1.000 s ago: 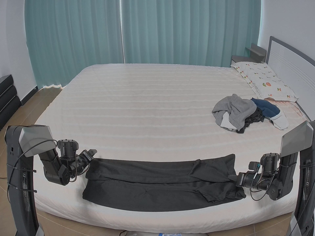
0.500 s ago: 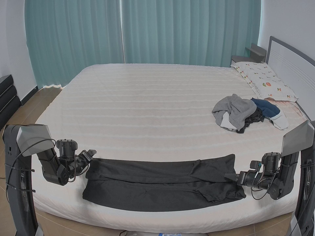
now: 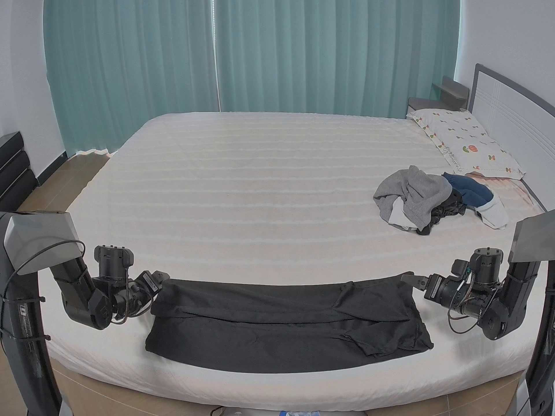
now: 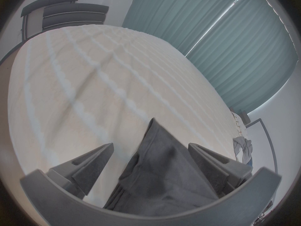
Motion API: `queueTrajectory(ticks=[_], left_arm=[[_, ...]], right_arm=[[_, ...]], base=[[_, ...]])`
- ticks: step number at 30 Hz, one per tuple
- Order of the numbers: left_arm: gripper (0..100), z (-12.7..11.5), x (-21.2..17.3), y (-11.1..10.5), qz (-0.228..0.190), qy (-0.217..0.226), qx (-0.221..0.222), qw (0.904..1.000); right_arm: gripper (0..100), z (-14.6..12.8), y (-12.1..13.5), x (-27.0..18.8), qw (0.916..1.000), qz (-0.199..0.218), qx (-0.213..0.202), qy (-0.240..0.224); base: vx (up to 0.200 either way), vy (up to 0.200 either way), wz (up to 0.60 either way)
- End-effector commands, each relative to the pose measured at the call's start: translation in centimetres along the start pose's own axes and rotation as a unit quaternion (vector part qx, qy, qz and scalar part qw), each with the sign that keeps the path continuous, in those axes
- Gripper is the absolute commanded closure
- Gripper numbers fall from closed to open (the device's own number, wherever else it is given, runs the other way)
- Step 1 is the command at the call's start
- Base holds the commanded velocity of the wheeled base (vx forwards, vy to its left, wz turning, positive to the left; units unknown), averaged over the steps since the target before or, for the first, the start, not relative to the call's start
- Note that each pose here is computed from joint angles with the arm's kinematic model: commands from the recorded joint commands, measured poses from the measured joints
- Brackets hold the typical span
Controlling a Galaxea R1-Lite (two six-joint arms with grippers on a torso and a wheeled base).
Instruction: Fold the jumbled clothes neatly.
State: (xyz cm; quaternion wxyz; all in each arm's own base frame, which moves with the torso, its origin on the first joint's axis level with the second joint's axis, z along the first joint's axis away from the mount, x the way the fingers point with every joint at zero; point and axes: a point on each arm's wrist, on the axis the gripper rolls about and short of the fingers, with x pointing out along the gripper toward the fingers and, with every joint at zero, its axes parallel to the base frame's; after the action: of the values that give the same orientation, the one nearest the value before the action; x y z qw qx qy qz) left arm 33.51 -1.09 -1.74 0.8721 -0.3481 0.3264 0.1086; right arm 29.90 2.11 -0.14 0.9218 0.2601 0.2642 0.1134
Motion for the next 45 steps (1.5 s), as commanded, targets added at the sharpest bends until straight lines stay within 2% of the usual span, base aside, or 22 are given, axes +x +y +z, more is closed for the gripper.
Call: queueTrajectory(ticks=[1,4,6,8,10,13,21,31,32,40,45], left_arm=[[0,-1.4,-2.7,1.1,0.017,0.020,-0.007,0.9996],[0,-2.1,-3.3,1.6,0.027,0.030,-0.013,0.9991],[0,-2.8,-3.8,1.6,0.029,0.040,-0.009,0.9987],[0,-3.1,-4.0,1.5,0.032,0.042,-0.005,0.9986],[0,-3.6,-3.9,1.3,0.039,0.043,0.001,0.9983],[0,-3.7,-3.7,0.8,0.050,0.020,0.007,0.9985],[0,-4.0,-2.4,-0.3,0.042,0.010,-0.007,0.9990],[0,-4.1,-1.5,-0.1,0.050,0.010,-0.010,0.9987],[100,-4.2,-1.4,0.0,0.051,0.011,-0.010,0.9986],[100,-3.9,-1.6,-0.1,0.055,-0.001,-0.010,0.9984],[100,-2.9,-2.4,-0.9,0.039,-0.021,-0.019,0.9988]], right_arm=[[0,1.2,1.8,-0.8,0.9998,0.000,0.004,-0.019],[0,0.5,3.0,-1.2,0.9983,0.008,0.057,-0.010],[0,0.4,3.4,-1.3,0.9936,0.006,0.112,-0.011],[0,-0.1,3.7,-1.1,0.9896,0.002,0.144,-0.006],[0,-0.8,4.0,-0.7,0.9879,-0.005,0.155,0.002],[0,-1.3,3.8,-0.6,0.9873,-0.021,0.158,0.004],[0,-2.4,4.0,-0.2,0.9874,-0.023,0.155,0.023],[0,-3.2,5.3,-0.5,0.9878,-0.030,0.151,0.023],[0,-3.4,5.4,-0.5,0.9880,-0.030,0.149,0.025],[0,-4.3,6.7,-0.2,0.9889,-0.044,0.141,0.013],[0,-4.9,6.8,0.1,0.9859,-0.059,0.153,0.032]], base=[[0.000,0.000,0.00],[0.000,0.000,0.00],[0.000,0.000,0.00],[0.000,0.000,0.00],[0.000,0.000,0.00],[0.000,0.000,0.00],[0.000,0.000,0.00],[0.000,0.000,0.00],[0.000,0.000,0.00],[0.000,0.000,0.00],[0.000,0.000,0.00]])
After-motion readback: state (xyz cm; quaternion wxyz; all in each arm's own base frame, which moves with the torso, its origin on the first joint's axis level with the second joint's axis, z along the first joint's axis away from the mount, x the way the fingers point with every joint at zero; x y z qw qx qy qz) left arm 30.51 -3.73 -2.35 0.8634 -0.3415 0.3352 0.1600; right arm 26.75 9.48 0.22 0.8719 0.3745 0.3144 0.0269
